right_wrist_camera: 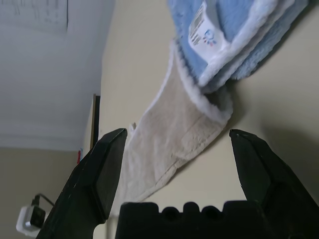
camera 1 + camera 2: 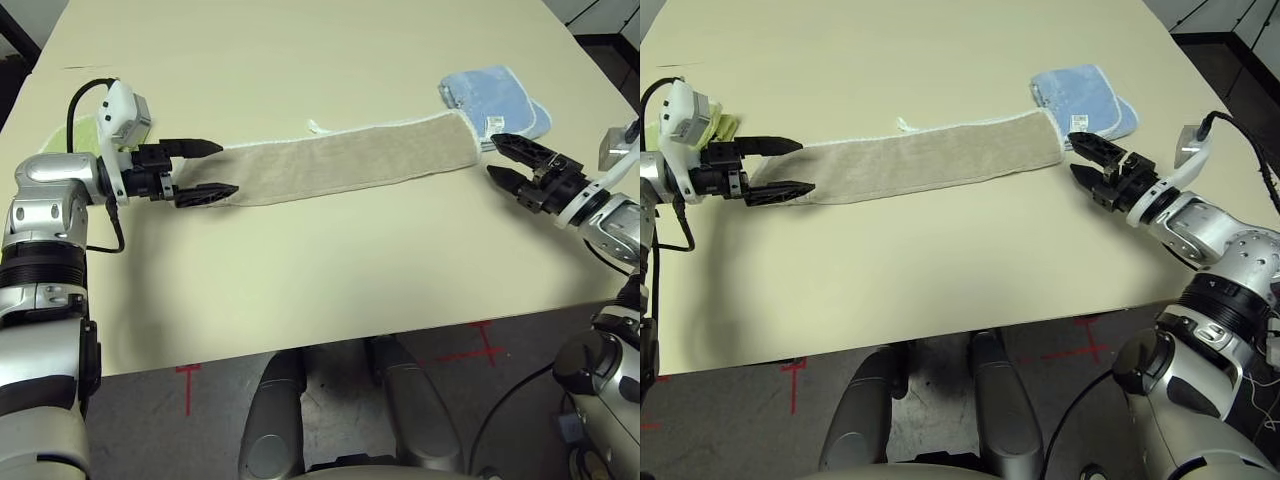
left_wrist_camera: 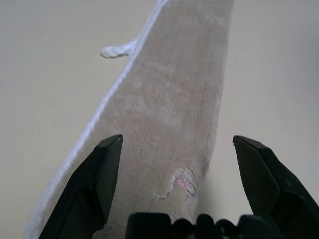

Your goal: Fold the towel and set it aside.

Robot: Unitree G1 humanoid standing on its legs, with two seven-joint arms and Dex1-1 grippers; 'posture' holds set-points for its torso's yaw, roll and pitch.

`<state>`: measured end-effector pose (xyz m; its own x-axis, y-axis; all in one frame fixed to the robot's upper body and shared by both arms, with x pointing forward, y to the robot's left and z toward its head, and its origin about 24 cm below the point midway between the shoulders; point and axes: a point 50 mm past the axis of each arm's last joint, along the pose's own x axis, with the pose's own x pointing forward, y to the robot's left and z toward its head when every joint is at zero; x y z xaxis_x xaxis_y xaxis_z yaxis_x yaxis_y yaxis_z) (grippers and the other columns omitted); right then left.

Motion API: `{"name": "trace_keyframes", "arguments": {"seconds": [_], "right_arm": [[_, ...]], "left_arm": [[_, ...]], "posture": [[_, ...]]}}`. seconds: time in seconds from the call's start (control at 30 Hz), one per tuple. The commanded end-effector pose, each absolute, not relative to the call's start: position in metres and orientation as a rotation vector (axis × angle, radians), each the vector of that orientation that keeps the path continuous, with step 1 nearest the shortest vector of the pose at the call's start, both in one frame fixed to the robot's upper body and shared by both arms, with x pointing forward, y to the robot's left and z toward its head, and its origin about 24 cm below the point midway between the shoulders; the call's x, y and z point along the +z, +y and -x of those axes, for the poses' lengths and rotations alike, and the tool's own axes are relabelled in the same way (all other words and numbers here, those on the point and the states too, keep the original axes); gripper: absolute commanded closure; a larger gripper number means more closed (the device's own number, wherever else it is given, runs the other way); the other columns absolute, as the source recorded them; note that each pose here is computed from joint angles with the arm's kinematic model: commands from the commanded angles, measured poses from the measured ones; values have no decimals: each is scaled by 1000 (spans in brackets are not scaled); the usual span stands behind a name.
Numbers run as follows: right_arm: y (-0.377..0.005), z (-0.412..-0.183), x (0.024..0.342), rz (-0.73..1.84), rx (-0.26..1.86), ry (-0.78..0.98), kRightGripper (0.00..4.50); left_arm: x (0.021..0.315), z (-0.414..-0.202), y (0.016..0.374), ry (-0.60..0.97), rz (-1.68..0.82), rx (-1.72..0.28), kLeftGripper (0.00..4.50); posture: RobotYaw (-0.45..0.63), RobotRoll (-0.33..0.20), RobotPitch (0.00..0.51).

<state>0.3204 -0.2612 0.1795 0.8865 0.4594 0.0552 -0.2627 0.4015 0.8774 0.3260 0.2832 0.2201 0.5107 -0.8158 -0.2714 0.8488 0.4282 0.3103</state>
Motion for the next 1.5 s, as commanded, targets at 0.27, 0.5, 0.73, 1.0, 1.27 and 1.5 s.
{"name": "trace_keyframes", "arguments": {"seconds": [0.27,0.5,0.73,1.0,1.27,1.5], "right_arm": [[-247,-343,168,-1061,411,261,29],[-237,-346,174,-1039,442,291,29],[-232,-350,178,-1019,423,282,388],[-237,-343,175,-1011,388,270,3216],[-244,-333,175,-1002,355,247,4466],[-245,-320,189,-936,419,209,4466]], "left_arm": [[221,-323,278,17,-424,-1021,8],[219,-325,276,10,-419,-1029,8],[217,-328,272,11,-422,-1047,0],[221,-329,267,7,-427,-1061,0],[232,-330,259,8,-432,-1078,0],[234,-333,252,-4,-399,-1075,0]], "posture": [[2,0,353],[0,0,344],[-4,0,333],[-19,0,325],[-32,0,315],[-48,0,305]]}}
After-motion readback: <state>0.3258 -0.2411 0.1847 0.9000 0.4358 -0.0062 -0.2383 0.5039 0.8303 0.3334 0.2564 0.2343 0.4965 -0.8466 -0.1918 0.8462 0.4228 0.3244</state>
